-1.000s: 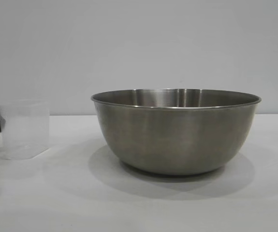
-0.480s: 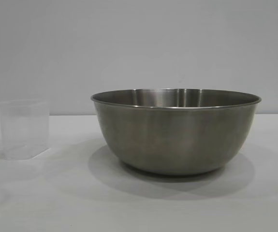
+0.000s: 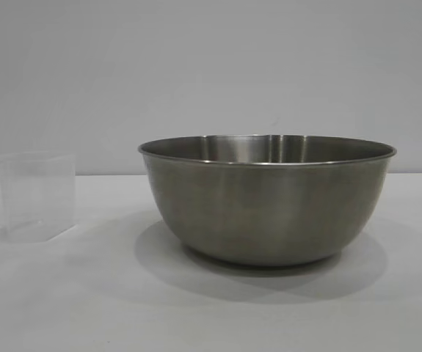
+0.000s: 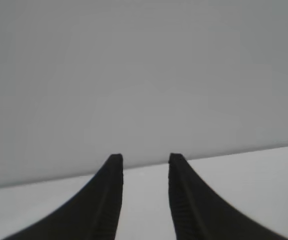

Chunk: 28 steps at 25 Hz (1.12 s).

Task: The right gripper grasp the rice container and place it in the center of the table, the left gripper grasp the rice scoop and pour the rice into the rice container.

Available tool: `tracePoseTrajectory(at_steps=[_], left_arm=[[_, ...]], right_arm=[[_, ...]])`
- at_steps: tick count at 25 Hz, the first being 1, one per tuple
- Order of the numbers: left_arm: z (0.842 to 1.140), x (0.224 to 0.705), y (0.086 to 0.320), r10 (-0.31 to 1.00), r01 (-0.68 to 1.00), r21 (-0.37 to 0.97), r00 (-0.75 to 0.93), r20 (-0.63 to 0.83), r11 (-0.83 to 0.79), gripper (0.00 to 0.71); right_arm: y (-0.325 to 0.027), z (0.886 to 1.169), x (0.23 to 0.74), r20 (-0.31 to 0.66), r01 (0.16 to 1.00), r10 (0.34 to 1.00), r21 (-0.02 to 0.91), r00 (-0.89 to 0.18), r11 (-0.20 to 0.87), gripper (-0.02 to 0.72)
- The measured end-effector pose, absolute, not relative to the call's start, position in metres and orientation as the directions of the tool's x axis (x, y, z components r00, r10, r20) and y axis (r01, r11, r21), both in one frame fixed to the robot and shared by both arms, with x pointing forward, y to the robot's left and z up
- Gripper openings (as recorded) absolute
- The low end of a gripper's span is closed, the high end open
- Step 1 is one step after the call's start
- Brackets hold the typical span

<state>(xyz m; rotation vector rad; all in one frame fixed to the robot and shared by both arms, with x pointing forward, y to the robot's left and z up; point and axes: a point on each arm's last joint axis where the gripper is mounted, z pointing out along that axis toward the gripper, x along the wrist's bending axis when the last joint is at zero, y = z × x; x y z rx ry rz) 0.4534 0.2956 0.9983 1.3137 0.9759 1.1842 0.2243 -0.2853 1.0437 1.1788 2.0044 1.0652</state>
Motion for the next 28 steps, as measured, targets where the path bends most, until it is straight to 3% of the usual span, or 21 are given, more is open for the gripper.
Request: tracePoseTrajectory(at_steps=[7, 10, 18, 28], left_arm=[[1.052, 0.391, 0.295, 0.982, -0.086, 0.986, 0.109, 0.151, -0.142, 0.230], [1.060, 0.364, 0.297, 0.980, -0.068, 0.981, 0.067, 0.187, -0.182, 0.230], [1.072, 0.312, 0.303, 0.999, -0.142, 0.989, -0.041, 0.027, -0.033, 0.230], [1.076, 0.298, 0.292, 0.989, -0.214, 0.968, 0.046, 0.140, -0.127, 0.230]], right_arm=[[-0.285, 1.044, 0.224, -0.080, 0.433, 0.892, 0.853, -0.445, 0.292, 0.384], [-0.285, 1.044, 0.224, -0.080, 0.433, 0.892, 0.853, -0.445, 0.292, 0.384], [-0.285, 1.044, 0.224, -0.080, 0.433, 0.892, 0.853, -0.445, 0.292, 0.384], [-0.285, 1.044, 0.224, -0.080, 0.433, 0.892, 0.853, -0.445, 0.292, 0.384]])
